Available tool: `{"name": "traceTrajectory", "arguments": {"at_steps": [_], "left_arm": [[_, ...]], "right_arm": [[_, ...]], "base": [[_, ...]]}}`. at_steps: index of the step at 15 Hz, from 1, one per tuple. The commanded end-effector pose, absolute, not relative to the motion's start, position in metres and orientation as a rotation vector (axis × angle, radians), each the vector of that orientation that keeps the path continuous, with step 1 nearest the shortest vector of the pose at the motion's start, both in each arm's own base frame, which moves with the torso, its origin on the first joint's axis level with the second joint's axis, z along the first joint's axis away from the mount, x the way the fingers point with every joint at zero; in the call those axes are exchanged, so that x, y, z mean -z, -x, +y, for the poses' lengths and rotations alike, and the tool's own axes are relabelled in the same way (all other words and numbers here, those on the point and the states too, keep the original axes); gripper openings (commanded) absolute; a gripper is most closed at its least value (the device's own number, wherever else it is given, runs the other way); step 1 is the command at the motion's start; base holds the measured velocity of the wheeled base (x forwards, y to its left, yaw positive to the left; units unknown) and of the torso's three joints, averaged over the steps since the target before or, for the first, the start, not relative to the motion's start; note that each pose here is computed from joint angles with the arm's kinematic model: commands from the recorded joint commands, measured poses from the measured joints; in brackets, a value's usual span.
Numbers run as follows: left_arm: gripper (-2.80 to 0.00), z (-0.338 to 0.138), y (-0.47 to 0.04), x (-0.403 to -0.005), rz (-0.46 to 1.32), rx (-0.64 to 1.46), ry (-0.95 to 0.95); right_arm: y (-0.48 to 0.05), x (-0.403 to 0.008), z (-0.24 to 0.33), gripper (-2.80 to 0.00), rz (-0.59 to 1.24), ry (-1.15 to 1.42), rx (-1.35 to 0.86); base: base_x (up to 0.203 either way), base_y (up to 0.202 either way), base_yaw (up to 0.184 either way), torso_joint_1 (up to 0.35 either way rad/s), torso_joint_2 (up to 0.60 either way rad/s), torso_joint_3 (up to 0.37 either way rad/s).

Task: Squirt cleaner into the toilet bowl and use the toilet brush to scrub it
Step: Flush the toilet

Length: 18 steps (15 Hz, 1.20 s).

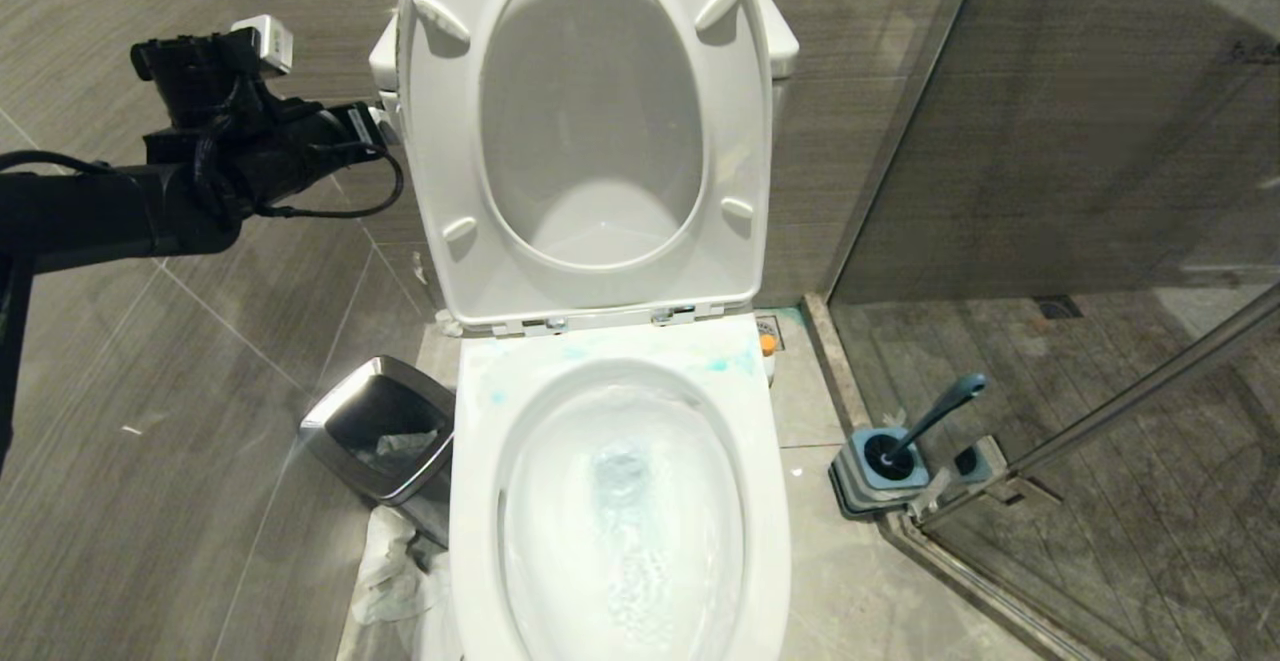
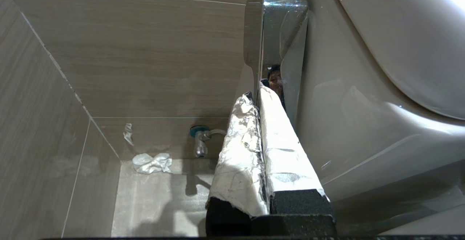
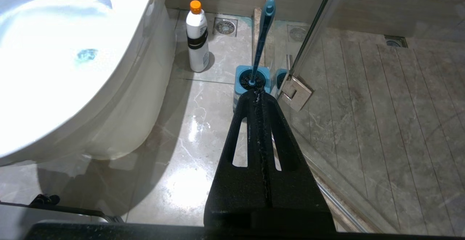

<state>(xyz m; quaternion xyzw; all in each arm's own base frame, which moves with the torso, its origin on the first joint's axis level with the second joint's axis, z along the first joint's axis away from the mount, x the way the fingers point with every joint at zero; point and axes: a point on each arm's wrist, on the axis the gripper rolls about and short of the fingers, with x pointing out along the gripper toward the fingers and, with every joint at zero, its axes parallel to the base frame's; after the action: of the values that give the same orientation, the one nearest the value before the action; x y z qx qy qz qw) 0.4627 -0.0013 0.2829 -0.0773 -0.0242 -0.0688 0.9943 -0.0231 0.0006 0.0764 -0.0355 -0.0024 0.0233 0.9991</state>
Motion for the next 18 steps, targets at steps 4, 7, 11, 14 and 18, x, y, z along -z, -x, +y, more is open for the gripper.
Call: {"name": "traceTrajectory", "arguments": {"at_steps": [4,7,11,14,18], "left_arm": [[-2.80,0.005,-0.434,-0.326,-0.149,0.132,0.153],[-2.80,0.006,-0.418,-0.346,-0.197,0.130,0.154],[-2.80,0.009,-0.395,-0.373,-0.266,0.126,0.136],[-2.80,0.011,-0.374,-0.392,-0.290,0.169,0.153],[-2.80,0.018,-0.360,-0.394,-0.189,0.159,0.205]], "right_arm": [[0.023,-0.076,0.001,-2.80,-0.003,0.072,-0.047],[0.023,-0.076,0.001,-2.80,-0.003,0.072,-0.047],[0.023,-0.076,0.001,-2.80,-0.003,0.072,-0.047],[0.023,-0.076,0.001,-2.80,-0.003,0.072,-0.047],[0.023,-0.076,0.001,-2.80,-0.003,0.072,-0.047]], "base": [[0.000,0.000,0.000,0.000,0.00,0.000],[0.000,0.000,0.000,0.000,0.00,0.000],[0.000,0.000,0.000,0.000,0.00,0.000],[0.000,0.000,0.000,0.000,0.00,0.000],[0.000,0.000,0.000,0.000,0.00,0.000]]}}
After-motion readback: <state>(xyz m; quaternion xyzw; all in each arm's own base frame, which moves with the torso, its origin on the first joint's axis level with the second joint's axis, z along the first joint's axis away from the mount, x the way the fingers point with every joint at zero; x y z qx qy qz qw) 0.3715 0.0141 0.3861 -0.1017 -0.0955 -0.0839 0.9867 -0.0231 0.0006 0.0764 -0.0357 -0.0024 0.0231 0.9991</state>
